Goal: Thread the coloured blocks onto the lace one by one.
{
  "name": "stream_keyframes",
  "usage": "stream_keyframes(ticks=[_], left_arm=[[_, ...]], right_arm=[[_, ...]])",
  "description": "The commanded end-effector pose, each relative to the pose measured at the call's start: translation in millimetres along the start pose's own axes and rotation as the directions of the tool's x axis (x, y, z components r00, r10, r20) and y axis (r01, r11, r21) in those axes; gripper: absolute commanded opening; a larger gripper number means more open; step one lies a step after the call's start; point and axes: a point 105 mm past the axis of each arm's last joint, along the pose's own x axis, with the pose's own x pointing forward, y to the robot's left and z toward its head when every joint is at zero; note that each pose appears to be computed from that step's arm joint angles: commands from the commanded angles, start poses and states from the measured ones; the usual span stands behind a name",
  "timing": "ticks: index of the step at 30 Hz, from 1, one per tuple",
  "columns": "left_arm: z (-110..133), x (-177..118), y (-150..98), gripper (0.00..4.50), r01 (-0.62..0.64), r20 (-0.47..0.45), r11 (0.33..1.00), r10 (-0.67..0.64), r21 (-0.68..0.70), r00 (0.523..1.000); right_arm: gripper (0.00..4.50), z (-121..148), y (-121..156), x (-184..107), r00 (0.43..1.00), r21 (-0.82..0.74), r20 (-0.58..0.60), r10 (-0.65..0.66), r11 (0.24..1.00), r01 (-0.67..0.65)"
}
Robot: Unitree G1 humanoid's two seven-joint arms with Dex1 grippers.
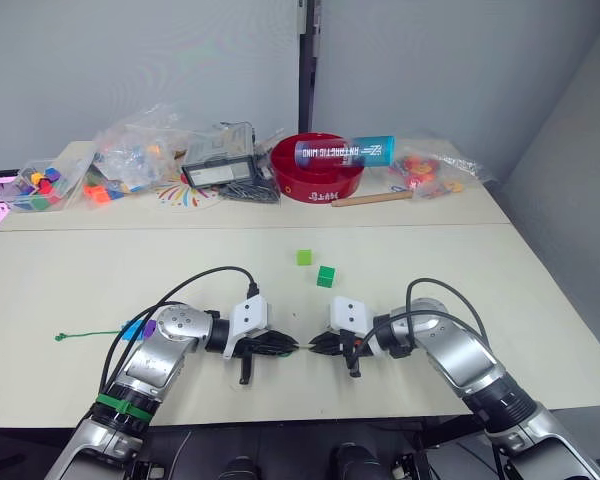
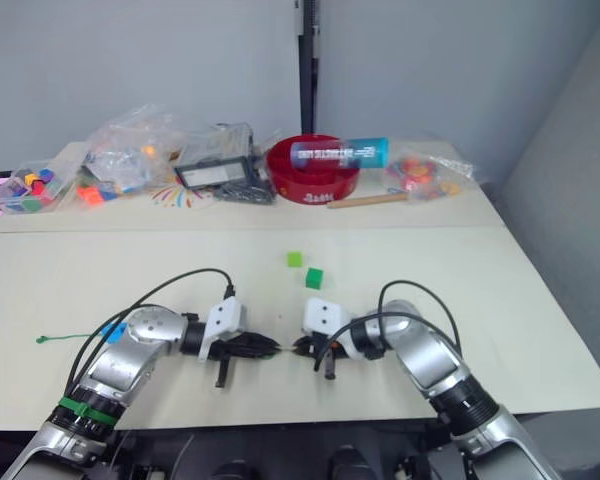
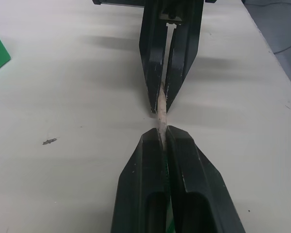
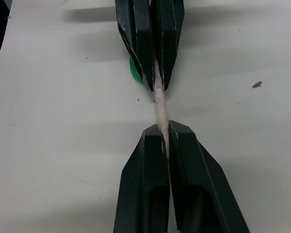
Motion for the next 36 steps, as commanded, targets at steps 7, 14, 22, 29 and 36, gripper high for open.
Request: stream_keyframes(ticks=[7,14,22,29,36], left_arm=[[11.0,-8.0,4.0,0.00,-0.026,0.040,1.000,0.025,0.014,0.999],[7.6,-19.3,5.6,0.00,-0.053,0.029,0.999,0.054,-0.010,0.998],[5.1,-25.4,5.0,0.00,-0.089,0.021,0.995,0.090,-0.037,0.996],[6.4,-25.9,5.1,0.00,-0.106,0.026,0.994,0.107,-0.038,0.994],[8.6,-28.0,4.2,0.00,-0.125,0.028,0.991,0.126,-0.037,0.992]], right_arm=[[1.00,16.5,-0.3,-4.7,0.997,0.027,0.078,-0.027,0.999,0.025],[3.37,21.7,-19.9,-42.7,0.962,0.185,0.183,-0.201,0.968,0.168],[4.46,7.1,-81.3,-68.6,0.871,0.212,0.127,-0.475,0.871,0.444],[4.46,4.3,-109.6,-50.9,0.851,0.236,0.124,-0.510,0.848,0.474],[4.46,5.0,-113.2,-31.4,0.864,0.253,0.163,-0.476,0.867,0.429]])
